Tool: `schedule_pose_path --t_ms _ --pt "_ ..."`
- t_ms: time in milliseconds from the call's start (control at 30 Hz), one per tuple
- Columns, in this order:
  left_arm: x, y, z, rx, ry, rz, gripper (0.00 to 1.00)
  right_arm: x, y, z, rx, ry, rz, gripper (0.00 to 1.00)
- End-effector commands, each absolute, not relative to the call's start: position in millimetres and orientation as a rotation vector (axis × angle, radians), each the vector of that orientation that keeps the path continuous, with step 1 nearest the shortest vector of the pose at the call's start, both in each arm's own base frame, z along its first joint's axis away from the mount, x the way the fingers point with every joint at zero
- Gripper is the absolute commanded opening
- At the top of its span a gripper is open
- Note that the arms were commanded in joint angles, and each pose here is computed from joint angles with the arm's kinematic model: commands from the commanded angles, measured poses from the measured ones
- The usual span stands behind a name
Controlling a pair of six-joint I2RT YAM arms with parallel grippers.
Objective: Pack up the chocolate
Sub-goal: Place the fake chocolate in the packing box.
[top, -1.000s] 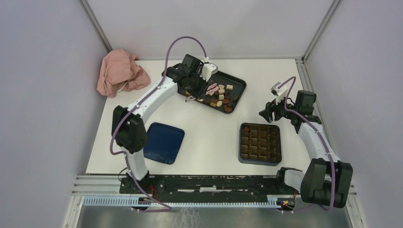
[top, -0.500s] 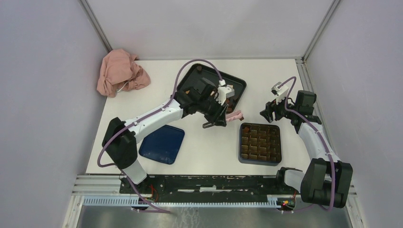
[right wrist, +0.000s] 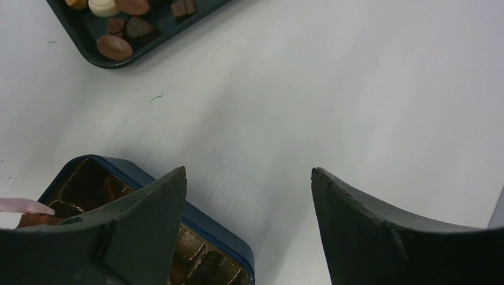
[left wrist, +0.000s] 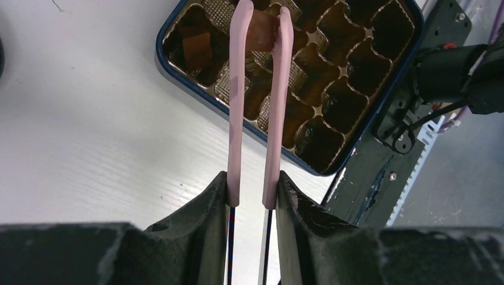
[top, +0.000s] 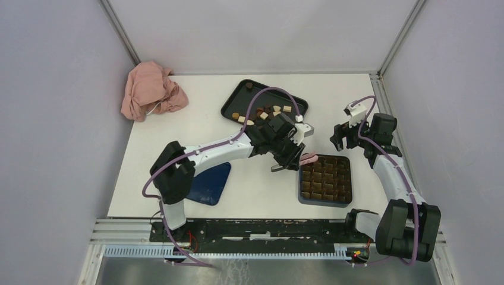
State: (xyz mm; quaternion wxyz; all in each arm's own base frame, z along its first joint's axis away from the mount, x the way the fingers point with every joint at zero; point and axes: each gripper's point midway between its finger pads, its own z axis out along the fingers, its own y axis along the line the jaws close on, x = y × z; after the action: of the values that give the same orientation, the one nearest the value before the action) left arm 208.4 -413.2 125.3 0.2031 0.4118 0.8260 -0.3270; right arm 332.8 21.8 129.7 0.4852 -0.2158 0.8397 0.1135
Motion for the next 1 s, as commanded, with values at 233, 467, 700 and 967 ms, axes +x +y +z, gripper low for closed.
schedule_pose_path --t_ms 233,467,700,967 --pt "221 -451 134 1.052 2.267 -0.86 0.11 344 9 142 -0.442 2.03 0.208 0.83" --pt "222 -462 126 1.062 2.275 -0.85 0.12 344 12 142 -0.449 2.026 0.223 0.83" --pt "222 -466 119 1.071 2.297 -0.818 0.21 344 13 143 -0.454 2.022 0.229 0.83" --pt "218 -465 113 1.09 2.32 -0.8 0.28 343 13 143 -0.457 2.022 0.231 0.83"
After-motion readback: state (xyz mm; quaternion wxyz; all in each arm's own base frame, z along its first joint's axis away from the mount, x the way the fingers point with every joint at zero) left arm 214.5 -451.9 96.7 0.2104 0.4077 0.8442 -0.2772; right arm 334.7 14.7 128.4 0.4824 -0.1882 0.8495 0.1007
